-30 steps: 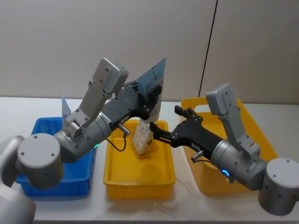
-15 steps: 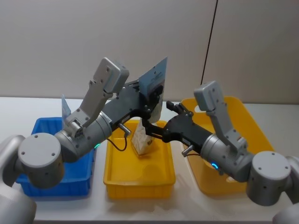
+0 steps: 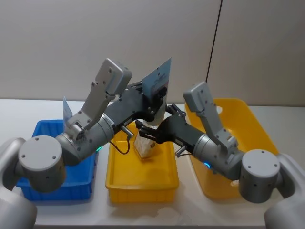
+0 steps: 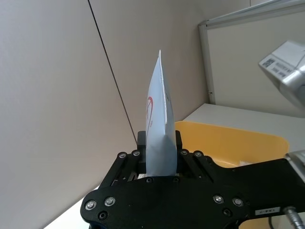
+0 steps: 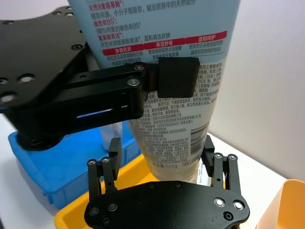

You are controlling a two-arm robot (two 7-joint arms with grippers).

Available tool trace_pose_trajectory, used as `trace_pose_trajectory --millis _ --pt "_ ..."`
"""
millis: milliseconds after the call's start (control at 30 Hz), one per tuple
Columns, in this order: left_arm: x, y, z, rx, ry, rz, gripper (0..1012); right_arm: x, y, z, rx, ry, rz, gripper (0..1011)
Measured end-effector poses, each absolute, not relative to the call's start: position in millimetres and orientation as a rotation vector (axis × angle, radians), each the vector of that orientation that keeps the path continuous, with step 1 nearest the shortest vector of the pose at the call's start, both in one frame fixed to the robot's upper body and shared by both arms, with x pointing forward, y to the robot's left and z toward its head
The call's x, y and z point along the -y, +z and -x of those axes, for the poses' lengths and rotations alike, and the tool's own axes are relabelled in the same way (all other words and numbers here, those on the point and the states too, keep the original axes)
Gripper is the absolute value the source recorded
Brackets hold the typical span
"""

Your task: Bimanual collaborative sorting of washing and personal care products

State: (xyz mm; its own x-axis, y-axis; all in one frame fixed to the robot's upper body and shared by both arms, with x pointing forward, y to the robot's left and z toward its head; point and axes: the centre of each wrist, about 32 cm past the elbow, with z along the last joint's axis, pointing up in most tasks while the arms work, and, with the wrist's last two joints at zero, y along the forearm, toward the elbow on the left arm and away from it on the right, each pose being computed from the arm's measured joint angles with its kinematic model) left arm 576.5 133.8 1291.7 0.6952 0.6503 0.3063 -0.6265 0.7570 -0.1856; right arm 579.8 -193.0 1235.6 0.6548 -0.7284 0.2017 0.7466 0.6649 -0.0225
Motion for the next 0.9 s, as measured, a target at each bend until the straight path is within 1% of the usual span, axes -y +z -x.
trace_pose_trajectory --millis 133,200,300,367,400,433,500,533,600,633,700,800,867,900 --pt "-134 1292 -576 0.368 0.713 0.069 252 190 1234 -583 0.191 -0.845 0.108 933" --pt "-134 1292 -576 0.368 0.712 0.069 252 188 1234 -585 0.198 -0.851 0.107 870" --pt "-134 1292 -576 0.368 0.712 0.069 252 186 1234 -586 0.203 -0.857 0.106 804" --pt "-134 1292 -576 0.368 0.712 0.069 252 186 1234 -586 0.205 -0.860 0.106 723" --pt "-134 1292 -576 0.368 0.712 0.069 257 185 1234 -587 0.207 -0.862 0.107 723" --pt "-134 1292 -576 0.368 0.712 0.069 292 184 1234 -587 0.208 -0.864 0.107 670" --pt "-134 1292 -576 0.368 0.712 0.069 312 184 1234 -587 0.210 -0.865 0.106 645" --pt "-134 1292 -576 0.368 0.712 0.069 365 184 1234 -587 0.211 -0.865 0.106 640" --pt "-134 1292 -576 0.368 0.712 0.069 404 183 1234 -587 0.212 -0.867 0.105 640" --pt "-134 1292 -576 0.368 0.712 0.069 463 183 1234 -587 0.213 -0.867 0.105 640" --pt "-134 1292 -576 0.368 0.712 0.069 499 182 1234 -587 0.214 -0.868 0.105 638" --pt "-134 1292 -576 0.368 0.712 0.069 617 182 1234 -587 0.215 -0.871 0.102 638" --pt "-134 1292 -576 0.368 0.712 0.069 661 182 1234 -587 0.215 -0.874 0.100 638" --pt "-134 1292 -576 0.368 0.712 0.069 720 181 1234 -587 0.215 -0.877 0.098 638"
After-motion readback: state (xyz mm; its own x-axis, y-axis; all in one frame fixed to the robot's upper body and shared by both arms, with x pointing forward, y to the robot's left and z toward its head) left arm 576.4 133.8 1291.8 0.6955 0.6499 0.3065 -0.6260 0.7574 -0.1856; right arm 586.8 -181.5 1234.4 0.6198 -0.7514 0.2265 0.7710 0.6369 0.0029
